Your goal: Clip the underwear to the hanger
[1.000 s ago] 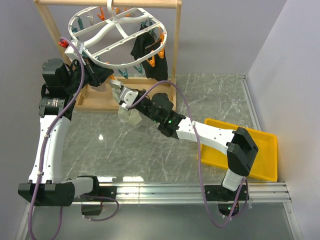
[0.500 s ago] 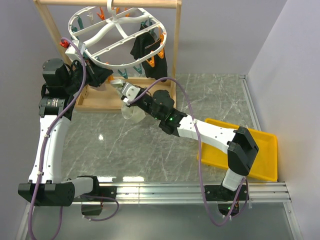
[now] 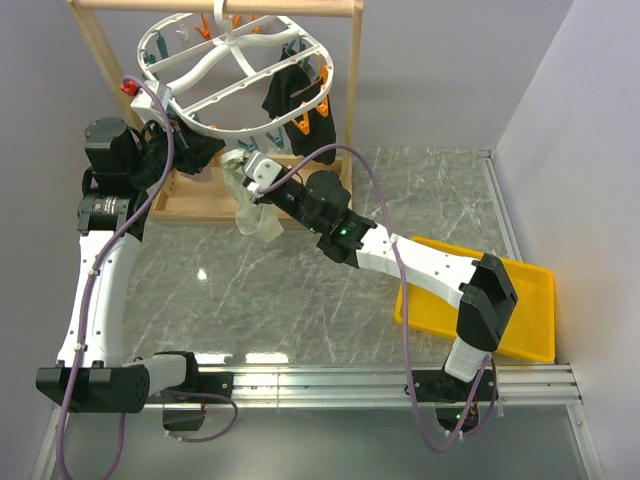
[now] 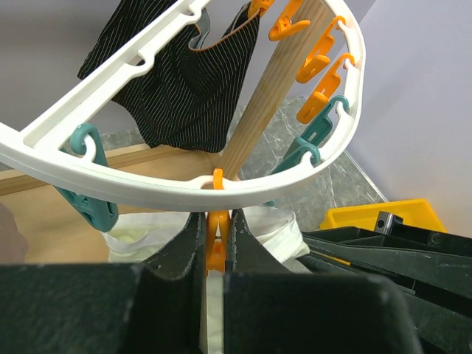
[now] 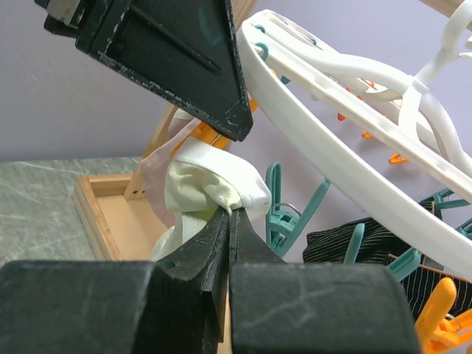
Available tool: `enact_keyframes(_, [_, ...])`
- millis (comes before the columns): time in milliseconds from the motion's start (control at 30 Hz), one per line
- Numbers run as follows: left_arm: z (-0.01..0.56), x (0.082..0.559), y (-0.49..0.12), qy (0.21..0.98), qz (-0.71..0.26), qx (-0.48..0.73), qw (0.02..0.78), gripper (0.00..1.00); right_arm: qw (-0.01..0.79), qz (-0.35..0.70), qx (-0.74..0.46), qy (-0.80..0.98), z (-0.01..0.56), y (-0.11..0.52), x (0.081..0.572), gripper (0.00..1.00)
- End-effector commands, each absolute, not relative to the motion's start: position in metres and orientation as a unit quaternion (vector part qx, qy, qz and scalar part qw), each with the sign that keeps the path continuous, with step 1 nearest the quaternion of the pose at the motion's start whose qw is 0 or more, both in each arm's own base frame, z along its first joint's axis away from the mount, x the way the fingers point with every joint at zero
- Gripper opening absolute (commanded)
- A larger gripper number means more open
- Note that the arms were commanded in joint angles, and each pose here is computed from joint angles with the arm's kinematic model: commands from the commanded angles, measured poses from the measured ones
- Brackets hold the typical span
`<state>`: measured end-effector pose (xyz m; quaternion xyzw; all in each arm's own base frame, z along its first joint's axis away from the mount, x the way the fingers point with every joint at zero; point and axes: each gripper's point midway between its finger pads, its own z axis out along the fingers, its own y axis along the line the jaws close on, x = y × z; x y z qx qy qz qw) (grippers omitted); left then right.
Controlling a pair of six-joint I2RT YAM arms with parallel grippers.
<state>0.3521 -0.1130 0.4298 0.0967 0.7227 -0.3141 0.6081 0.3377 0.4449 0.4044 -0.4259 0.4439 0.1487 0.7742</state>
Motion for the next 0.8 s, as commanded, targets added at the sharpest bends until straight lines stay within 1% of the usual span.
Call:
enact_keyframes(0, [0.4294,0.3335,-0.1174,0.729,-0.322,0.111,0.594,0.0,0.803,0.158,-0.39,0.422,0.452,0.4309,0.3323,0.0])
enact_keyframes(100, [0.4289,0.3337,-0.1171,0.73,-0.32,0.111,0.594,0.04,0.803,0.158,-0.39,0.423,0.4519,0.4314,0.333,0.0])
enact_keyframes(133, [0.4286,0.3334,-0.1173,0.73,-0.32,0.112,0.593,0.07,0.803,0.159,-0.389,0.422,0.4531,0.4307,0.3331,0.0])
enact_keyframes(267, [0.4294,0.3347,-0.1151,0.731,-0.317,0.105,0.595,0.13,0.803,0.159,-0.389,0.422,0.4533,0.4319,0.334,0.0])
enact_keyframes(600, [0.4343,0.3343,-0.114,0.731,-0.314,0.103,0.597,0.19,0.803,0.158,-0.389,0.422,0.454,0.4323,0.3347,0.0])
enact_keyframes(633, [0.4345,0.3346,-0.1141,0.731,-0.315,0.102,0.597,0.23,0.803,0.157,-0.39,0.422,0.454,0.4325,0.3345,0.0])
enact_keyframes(700, [0.4363,0.3344,-0.1147,0.73,-0.316,0.102,0.598,0.25,0.803,0.159,-0.389,0.422,0.4543,0.4333,0.3347,0.0])
enact_keyframes(767, [0.4376,0.3352,-0.1142,0.73,-0.315,0.099,0.598,0.3,0.803,0.159,-0.39,0.421,0.4543,0.4338,0.3347,0.0])
